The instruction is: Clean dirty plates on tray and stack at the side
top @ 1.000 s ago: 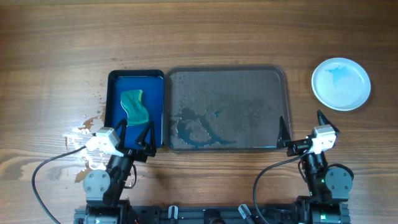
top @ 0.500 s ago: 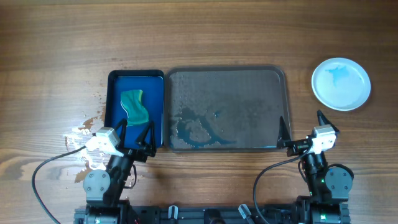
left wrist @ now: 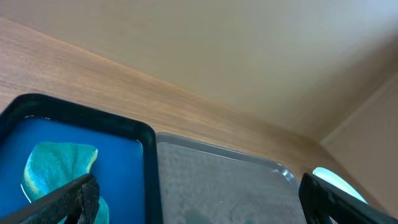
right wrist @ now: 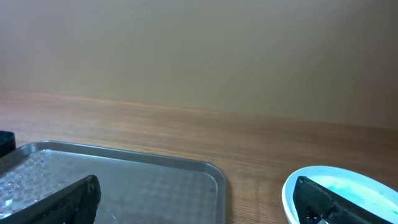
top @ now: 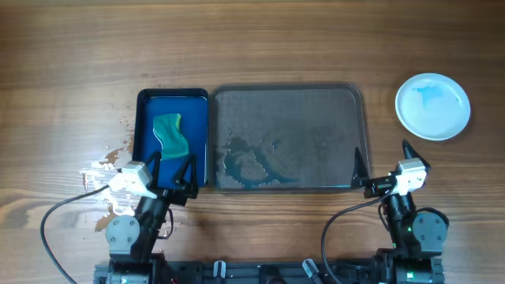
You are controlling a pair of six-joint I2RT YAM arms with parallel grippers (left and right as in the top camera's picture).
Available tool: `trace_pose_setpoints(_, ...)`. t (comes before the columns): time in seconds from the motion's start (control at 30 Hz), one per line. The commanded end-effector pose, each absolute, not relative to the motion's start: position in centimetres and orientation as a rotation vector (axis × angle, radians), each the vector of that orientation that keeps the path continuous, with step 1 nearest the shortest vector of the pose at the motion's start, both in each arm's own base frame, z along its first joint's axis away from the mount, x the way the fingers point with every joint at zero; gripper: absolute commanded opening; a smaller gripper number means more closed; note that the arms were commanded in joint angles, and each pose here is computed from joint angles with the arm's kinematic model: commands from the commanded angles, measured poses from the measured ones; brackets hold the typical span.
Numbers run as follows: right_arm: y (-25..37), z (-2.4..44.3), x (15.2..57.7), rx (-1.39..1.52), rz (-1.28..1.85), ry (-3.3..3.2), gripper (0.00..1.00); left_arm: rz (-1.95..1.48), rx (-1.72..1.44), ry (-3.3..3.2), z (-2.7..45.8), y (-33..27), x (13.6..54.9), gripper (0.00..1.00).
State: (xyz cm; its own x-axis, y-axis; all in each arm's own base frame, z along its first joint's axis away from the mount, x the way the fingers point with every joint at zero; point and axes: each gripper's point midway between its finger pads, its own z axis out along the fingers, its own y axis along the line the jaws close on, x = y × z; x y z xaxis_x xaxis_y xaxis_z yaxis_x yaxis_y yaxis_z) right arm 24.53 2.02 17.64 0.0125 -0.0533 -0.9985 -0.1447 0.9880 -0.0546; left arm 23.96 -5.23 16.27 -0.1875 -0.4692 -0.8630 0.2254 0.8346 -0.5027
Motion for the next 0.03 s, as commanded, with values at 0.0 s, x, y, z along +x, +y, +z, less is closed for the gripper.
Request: trace_pose_setpoints(0.0,1.95,17.79,24.51,-0.149,0.075,1.552,1.00,-0.612,-0.169,1.647,16.26,-5.23,23.90,1.00)
